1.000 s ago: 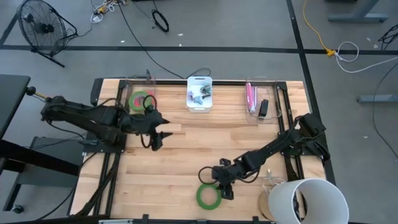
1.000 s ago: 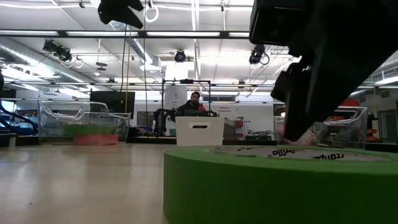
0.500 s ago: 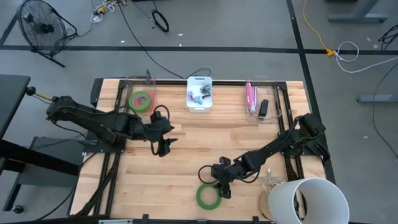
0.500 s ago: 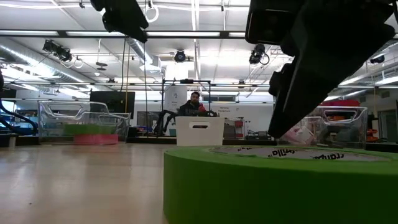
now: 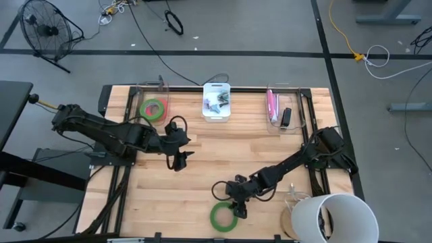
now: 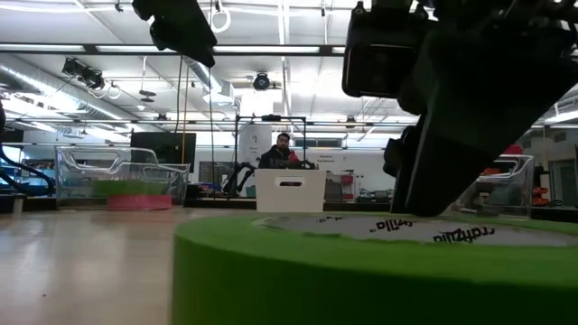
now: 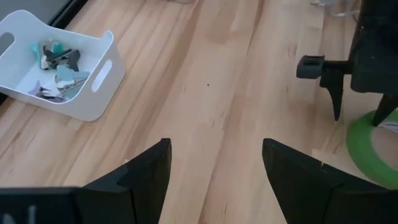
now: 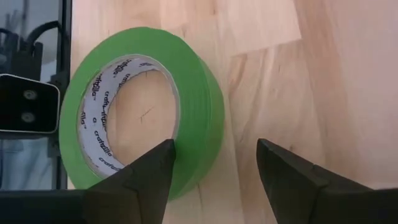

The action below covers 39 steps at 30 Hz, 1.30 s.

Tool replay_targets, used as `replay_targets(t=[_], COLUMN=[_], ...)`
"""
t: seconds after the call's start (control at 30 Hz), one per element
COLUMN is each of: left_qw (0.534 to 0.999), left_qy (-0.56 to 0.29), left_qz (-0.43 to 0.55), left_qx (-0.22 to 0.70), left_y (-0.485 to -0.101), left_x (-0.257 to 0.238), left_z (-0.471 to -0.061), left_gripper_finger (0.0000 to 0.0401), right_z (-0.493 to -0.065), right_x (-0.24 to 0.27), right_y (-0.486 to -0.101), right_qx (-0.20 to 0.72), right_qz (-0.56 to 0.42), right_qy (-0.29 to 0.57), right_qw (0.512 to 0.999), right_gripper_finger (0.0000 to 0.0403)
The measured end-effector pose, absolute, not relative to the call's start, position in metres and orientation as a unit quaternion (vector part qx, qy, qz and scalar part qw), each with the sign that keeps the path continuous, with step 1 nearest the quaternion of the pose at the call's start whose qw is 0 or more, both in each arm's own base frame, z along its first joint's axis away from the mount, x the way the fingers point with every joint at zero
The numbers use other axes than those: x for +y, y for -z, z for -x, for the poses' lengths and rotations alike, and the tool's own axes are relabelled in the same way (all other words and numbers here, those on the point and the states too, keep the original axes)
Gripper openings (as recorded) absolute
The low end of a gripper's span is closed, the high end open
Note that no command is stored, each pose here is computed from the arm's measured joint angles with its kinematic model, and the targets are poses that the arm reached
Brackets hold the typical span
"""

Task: Pick and place Stapler, Stapler remover, tape
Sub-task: Put the green tape into the left transparent bin

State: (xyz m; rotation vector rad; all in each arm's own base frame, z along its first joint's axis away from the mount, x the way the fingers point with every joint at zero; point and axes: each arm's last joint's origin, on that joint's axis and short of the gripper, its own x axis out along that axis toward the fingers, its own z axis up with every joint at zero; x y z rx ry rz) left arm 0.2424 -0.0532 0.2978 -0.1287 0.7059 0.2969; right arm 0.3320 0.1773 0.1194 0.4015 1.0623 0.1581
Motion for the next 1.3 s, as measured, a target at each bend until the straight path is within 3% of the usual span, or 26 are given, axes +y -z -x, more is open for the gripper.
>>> replay_targets(t=[0.87, 1.2, 1.3], left_qw=[0.925, 0.925, 0.925], left_qy=[-0.148, -0.148, -0.148], left_qz=[0.057, 0.056, 0.057], left_qx=[0.345, 0.345, 0.345], left_y=[-0.298, -0.298, -0.298], left_x=[-0.053, -0.053, -0.053], left_z=[-0.242, -0.242, -0.242], left_gripper_finger=[0.0254, 0.0254, 0.0254], right_z=[-0.331, -0.334, -0.333], right_x=[0.193, 0.194, 0.193], right_y=[-0.133, -0.11, -0.109], right_qx=[0.456, 0.469, 0.472], right_qz=[-0.238, -0.224, -0.205], right_qy=[-0.089, -0.072, -0.066], right_qw=[0.853, 0.851, 0.855], right_gripper_finger=[0.0231, 0.023, 0.0213])
